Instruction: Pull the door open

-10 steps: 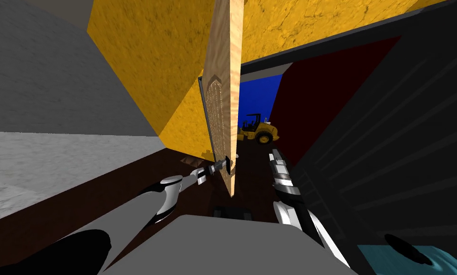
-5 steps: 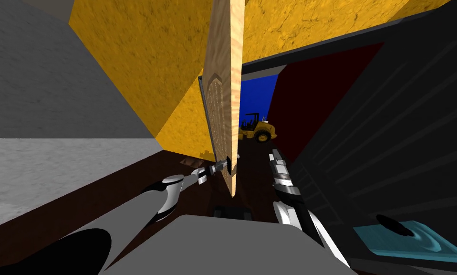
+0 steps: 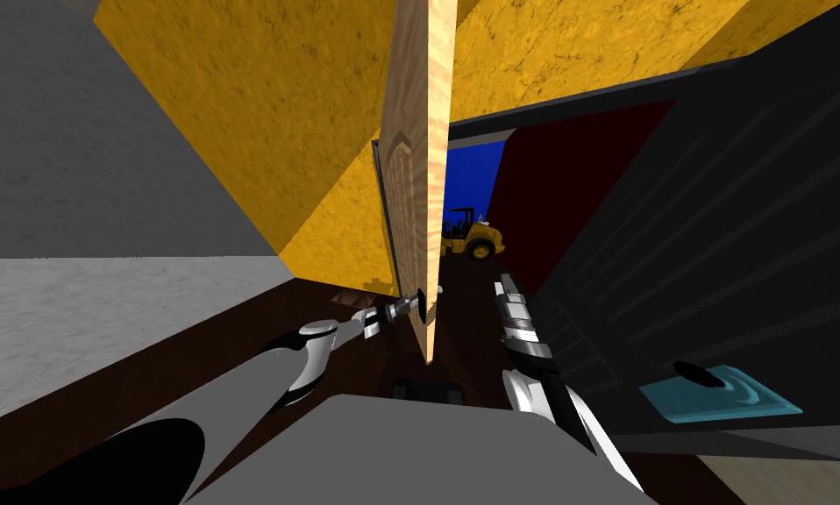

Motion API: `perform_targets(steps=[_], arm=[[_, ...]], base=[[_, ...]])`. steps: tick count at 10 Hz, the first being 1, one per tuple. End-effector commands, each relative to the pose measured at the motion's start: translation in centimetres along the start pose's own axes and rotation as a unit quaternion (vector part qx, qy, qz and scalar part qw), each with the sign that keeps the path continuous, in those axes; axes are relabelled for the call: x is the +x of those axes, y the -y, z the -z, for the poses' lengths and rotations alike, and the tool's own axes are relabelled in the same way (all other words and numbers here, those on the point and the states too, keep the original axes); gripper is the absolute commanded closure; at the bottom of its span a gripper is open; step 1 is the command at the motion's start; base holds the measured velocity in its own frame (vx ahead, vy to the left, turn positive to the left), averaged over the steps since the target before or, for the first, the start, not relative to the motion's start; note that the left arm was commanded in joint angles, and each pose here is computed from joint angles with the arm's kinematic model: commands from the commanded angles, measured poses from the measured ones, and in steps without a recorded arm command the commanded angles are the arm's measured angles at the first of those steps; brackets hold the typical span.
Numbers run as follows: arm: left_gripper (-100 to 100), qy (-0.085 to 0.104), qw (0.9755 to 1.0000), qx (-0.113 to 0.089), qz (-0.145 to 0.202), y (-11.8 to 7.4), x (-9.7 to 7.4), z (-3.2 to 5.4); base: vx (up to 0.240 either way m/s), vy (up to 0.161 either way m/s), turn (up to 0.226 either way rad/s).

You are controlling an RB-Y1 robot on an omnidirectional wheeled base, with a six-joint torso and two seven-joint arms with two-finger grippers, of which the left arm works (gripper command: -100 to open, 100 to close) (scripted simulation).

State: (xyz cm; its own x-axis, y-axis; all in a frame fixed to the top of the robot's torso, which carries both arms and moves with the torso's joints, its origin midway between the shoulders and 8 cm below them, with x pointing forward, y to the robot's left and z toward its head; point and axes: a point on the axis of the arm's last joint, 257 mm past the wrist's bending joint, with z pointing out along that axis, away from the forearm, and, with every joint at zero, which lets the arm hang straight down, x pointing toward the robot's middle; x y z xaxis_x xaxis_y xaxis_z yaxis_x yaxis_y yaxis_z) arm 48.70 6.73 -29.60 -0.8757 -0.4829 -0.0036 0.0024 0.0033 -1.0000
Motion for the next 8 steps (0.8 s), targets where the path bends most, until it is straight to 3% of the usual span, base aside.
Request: perform_targets(steps=[1,4,6,8], arm=[[100,-0.010,0.9999,0.001,0.002,-0.07,0.65,-0.04],[100,-0.024,0.9997,0.001,0.002,-0.02,1.37,-0.08],[100,-0.025,0.9997,-0.001,0.003,-0.27,1.45,-0.10],[100,-0.027,0.9996,-0.001,0.003,-0.24,1.51,-0.17]], base=[[-0.036,0.201,-0.072],[-0.029,0.202,-0.088],[-0.024,0.109,-0.070],[-0.059,0.203,-0.140]])
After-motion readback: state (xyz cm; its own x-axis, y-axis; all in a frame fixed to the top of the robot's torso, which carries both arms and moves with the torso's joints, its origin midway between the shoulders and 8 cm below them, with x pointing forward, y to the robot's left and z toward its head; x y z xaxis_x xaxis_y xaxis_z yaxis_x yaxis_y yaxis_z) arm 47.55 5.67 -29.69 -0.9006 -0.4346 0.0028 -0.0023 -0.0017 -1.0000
